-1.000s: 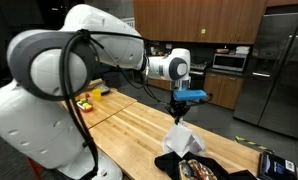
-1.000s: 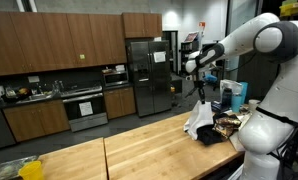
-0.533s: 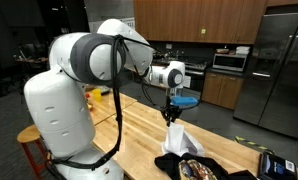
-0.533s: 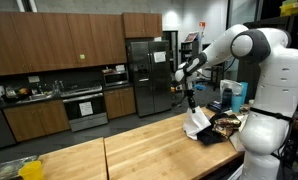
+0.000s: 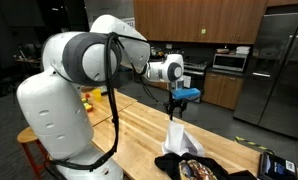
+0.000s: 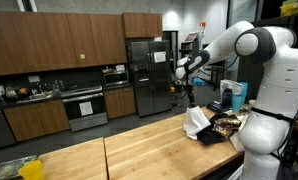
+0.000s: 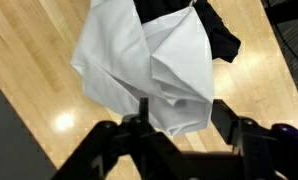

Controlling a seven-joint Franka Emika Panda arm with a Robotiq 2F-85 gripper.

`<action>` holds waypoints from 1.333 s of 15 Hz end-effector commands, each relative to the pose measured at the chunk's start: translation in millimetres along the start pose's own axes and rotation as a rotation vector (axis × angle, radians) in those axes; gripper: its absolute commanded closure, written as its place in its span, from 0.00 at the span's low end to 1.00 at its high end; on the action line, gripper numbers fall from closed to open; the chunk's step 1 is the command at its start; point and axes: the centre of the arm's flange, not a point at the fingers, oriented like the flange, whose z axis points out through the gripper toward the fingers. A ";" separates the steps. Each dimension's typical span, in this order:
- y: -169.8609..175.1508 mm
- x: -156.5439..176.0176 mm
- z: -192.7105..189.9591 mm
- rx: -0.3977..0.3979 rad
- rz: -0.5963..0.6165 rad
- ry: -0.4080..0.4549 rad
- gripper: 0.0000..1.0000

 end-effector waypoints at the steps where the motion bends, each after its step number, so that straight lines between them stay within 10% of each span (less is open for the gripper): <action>1: -5.6 -40.8 -58.3 -0.091 0.168 0.059 0.04; 6: -18.4 -111.2 -73.6 -0.122 0.433 0.149 0.00; 12: -23.1 -144.2 37.9 0.081 0.743 0.120 0.00; 20: -39.4 -114.0 98.2 0.253 0.671 0.042 0.00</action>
